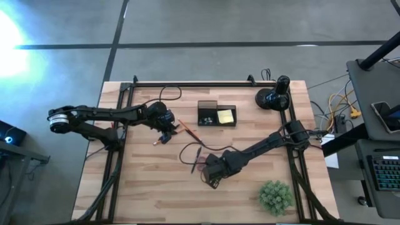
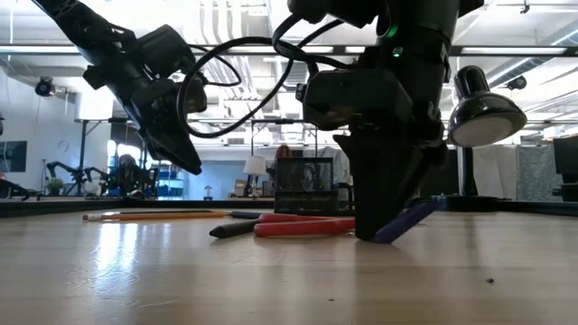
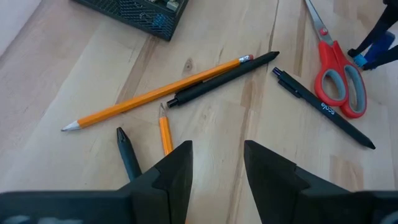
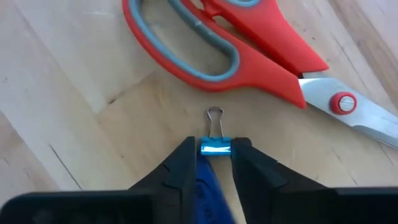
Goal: Pick and place office supplies into organizer
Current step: Put the blue binder clip into the desk organizer
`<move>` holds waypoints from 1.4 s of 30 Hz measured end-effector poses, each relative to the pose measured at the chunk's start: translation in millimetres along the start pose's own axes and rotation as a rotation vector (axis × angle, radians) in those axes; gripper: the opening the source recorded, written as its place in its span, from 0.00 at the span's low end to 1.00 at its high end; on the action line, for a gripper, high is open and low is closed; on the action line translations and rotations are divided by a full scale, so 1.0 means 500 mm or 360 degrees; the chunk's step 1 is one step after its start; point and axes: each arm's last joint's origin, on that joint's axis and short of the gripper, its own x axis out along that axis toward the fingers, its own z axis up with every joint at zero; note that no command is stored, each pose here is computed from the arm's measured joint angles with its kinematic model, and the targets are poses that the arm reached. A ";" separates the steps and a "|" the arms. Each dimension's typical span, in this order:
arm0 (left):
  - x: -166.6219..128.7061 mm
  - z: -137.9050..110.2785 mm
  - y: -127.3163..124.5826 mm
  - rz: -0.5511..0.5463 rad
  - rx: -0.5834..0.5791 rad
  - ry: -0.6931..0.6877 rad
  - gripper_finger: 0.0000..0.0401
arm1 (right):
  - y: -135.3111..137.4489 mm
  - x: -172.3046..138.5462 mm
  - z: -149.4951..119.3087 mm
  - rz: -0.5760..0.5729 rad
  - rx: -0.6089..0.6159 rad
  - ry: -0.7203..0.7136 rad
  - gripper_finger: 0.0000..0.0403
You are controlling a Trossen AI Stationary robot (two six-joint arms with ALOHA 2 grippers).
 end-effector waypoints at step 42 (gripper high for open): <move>0.000 -0.001 0.000 0.0004 -0.0017 0.0009 0.32 | -0.359 -0.065 0.325 -0.0228 0.0604 -0.0344 0.22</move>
